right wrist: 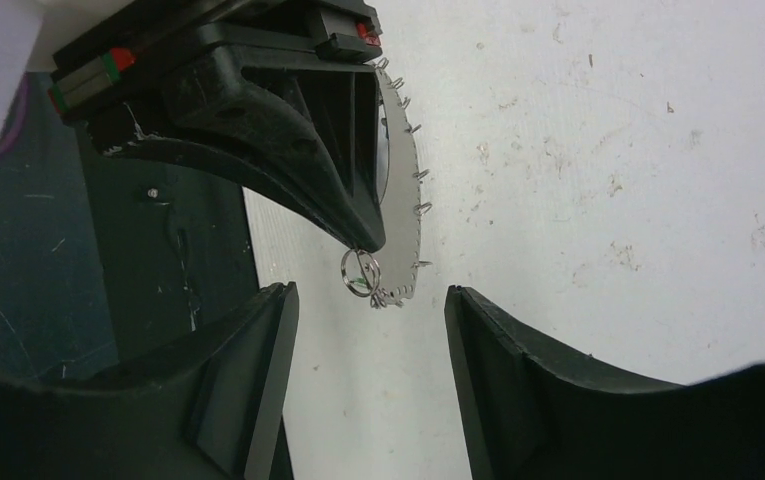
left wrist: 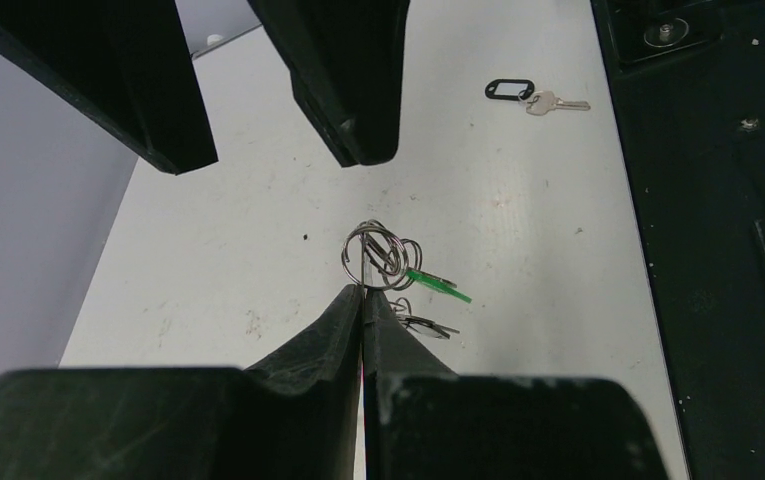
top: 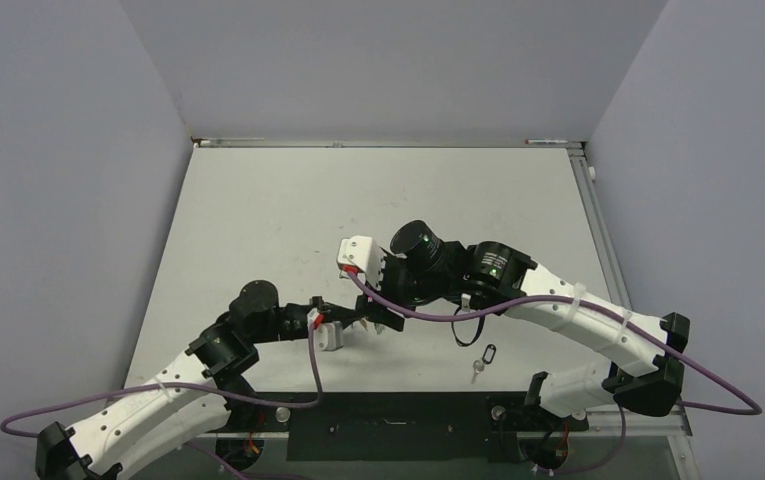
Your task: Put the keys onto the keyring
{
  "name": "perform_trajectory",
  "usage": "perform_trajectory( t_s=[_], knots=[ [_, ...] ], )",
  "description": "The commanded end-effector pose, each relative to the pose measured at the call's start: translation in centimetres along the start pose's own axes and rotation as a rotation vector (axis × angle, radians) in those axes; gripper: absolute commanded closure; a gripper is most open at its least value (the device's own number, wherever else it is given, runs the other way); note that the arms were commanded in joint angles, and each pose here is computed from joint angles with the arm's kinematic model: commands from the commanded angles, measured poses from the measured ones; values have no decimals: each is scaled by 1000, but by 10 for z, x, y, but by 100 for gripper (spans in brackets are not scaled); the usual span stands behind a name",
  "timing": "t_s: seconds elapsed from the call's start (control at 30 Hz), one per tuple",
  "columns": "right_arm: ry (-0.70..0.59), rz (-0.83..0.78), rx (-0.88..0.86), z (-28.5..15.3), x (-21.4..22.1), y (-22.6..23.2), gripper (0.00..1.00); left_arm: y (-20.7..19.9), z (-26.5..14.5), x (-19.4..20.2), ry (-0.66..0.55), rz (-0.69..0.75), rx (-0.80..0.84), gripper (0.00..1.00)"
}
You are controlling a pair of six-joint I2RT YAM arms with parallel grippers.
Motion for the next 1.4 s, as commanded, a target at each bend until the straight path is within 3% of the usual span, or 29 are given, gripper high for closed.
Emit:
perform_trajectory(
  t_s=[0.0, 0.2, 0.33, 0.5, 0.63, 0.83, 1.37],
  knots=[
    [27, -39, 3, 10, 3, -3, 44, 16, -3, -25, -95, 97, -35, 100],
    [92, -35, 13, 28, 8, -8, 46, 15, -4, -29, -118, 96, -32, 100],
    [102, -25, 16, 33, 9, -13, 58, 15, -5, -31, -123, 99, -35, 100],
    [92, -17, 15, 31, 8, -15, 66, 15, -5, -31, -123, 98, -37, 100],
    [86, -15, 21, 29, 10, -15, 66, 14, -5, -32, -125, 99, -37, 100],
    [39, -11, 19, 18, 7, -13, 53, 14, -5, -31, -127, 99, -36, 100],
    [56, -3, -60, 24, 10, -11, 68, 11, -5, -34, -140, 113, -29, 100]
  ],
)
Point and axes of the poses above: each gripper's point midway between its finger pads, its own z axis out along the fingers, its own y axis along the line the jaws close on, x = y × z, the point moved 9 cm from there along -z, back along the fingers, and after that the axes turned 15 degrees about z, right-handed, at the moved point
